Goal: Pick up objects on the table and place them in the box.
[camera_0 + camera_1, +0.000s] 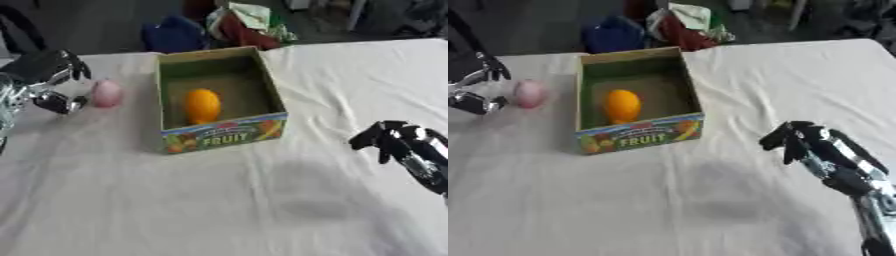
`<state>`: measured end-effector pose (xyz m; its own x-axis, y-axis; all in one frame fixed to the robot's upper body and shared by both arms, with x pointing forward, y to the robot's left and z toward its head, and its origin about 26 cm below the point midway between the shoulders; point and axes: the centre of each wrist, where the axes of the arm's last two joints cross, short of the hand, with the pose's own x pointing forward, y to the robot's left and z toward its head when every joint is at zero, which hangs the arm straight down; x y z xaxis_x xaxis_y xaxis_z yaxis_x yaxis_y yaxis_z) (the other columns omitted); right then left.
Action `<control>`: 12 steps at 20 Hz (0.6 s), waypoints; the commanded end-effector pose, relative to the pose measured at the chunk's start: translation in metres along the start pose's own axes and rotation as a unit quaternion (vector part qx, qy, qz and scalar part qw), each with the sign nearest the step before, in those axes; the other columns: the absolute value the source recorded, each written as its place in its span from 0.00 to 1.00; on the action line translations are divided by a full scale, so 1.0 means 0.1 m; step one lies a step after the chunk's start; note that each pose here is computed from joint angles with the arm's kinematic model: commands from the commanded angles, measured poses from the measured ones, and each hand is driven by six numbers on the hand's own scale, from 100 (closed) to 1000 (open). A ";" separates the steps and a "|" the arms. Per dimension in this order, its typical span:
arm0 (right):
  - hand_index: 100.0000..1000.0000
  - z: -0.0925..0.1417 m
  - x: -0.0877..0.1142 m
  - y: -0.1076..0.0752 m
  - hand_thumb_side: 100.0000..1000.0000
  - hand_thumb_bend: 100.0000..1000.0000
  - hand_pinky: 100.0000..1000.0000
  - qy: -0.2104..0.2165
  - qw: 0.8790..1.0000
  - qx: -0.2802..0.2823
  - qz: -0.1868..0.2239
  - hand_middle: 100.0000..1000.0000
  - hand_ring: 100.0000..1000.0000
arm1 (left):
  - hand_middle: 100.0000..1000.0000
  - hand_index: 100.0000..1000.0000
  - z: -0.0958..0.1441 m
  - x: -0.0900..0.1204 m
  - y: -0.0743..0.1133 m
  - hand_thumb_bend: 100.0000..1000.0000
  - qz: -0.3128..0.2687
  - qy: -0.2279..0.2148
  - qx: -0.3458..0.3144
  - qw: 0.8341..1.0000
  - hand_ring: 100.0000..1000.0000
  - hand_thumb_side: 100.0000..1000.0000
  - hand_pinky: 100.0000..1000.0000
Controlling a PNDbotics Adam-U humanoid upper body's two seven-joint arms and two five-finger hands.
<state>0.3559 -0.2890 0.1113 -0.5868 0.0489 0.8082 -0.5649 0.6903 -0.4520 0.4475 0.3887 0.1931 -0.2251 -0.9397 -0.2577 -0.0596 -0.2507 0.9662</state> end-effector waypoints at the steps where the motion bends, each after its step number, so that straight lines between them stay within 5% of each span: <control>1: 0.38 0.00 0.06 -0.08 0.56 0.00 0.70 -0.001 1.000 0.002 0.018 0.56 0.71 | 0.48 0.69 0.00 -0.07 0.14 0.27 -0.006 0.013 0.025 1.000 0.48 0.00 0.57; 9: 0.38 -0.03 0.07 -0.08 0.56 0.00 0.70 -0.006 1.000 0.005 0.021 0.56 0.71 | 0.48 0.71 -0.04 -0.03 0.08 0.26 -0.008 0.042 0.051 0.998 0.47 0.00 0.57; 12: 0.38 -0.04 0.07 -0.08 0.56 0.00 0.70 -0.009 1.000 0.006 0.022 0.56 0.71 | 0.42 0.65 -0.05 -0.02 0.05 0.24 -0.012 0.052 0.060 0.997 0.43 0.00 0.55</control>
<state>0.3570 -0.2881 0.1132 -0.5974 0.0507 0.8003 -0.5614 0.6862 -0.4625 0.4515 0.3836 0.1825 -0.1466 -0.9551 -0.2573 -0.1367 -0.2381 0.9616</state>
